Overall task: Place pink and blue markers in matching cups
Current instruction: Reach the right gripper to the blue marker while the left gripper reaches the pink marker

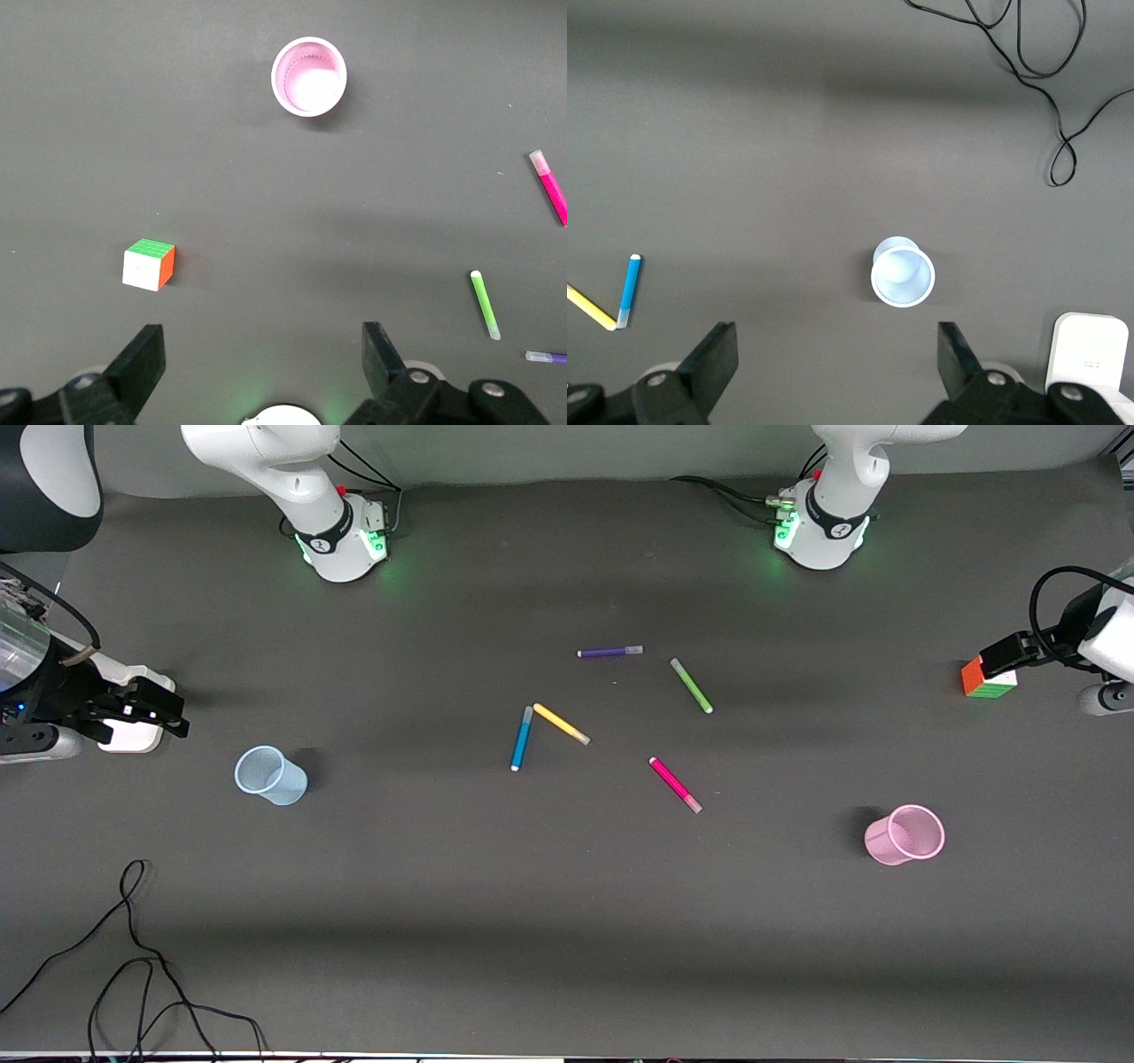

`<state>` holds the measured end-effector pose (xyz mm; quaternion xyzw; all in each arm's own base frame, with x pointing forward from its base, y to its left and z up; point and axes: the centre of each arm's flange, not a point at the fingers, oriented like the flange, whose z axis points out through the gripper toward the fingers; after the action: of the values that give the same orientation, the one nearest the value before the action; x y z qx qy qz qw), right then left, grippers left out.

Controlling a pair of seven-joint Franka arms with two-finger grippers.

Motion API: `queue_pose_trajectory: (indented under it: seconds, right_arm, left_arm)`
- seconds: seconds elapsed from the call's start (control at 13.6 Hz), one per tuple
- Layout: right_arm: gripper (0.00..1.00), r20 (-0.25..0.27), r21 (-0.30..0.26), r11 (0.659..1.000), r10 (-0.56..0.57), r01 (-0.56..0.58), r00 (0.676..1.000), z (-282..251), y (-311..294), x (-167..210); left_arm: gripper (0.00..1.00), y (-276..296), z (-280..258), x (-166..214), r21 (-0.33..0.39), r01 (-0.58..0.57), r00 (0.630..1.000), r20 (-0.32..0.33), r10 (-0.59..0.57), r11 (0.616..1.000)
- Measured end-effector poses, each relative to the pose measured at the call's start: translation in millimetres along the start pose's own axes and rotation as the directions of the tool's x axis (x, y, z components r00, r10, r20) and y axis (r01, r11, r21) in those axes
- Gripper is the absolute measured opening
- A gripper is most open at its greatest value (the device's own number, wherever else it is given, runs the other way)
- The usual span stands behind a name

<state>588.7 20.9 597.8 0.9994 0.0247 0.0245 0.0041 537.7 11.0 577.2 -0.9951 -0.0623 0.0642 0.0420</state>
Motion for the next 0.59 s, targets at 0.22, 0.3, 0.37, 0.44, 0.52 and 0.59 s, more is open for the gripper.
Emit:
queue_pose_trajectory:
  seconds: [0.22,0.3,0.37,0.44,0.52,0.59]
  right_arm:
    - [1.0,0.001,0.0,1.0,0.004,-0.004,1.0,0.6,-0.4,0.1]
    - [1.0,0.005,0.001,1.0,0.004,-0.004,1.0,2.9,-1.2,0.8]
    - [1.0,0.014,0.002,1.0,0.0,0.0,1.0,7.7,-3.6,2.4]
    - [1.0,0.027,0.003,1.0,-0.007,0.007,1.0,15.4,-9.5,4.9]
    - [1.0,0.047,0.01,1.0,-0.008,0.008,0.999,27.7,-20.7,8.6]
    - [1.0,0.074,0.022,1.0,0.001,-0.003,0.997,43.5,-36.1,13.0]
  left_arm:
    - [1.0,9.0,-1.7,-0.5,0.002,-0.016,1.0,-0.004,0.016,1.0]
    - [1.0,10.0,-1.9,-0.6,0.003,-0.018,1.0,-0.004,0.018,1.0]
    - [1.0,10.0,-1.9,-0.5,0.003,-0.018,1.0,-0.004,0.018,1.0]
    - [0.99,9.7,-2.0,-0.4,0.002,-0.017,1.0,-0.005,0.017,1.0]
    - [0.99,9.4,-2.0,-0.4,0.002,-0.017,1.0,-0.005,0.017,1.0]
    - [1.0,9.2,-1.9,-0.2,0.002,-0.016,1.0,-0.004,0.016,1.0]
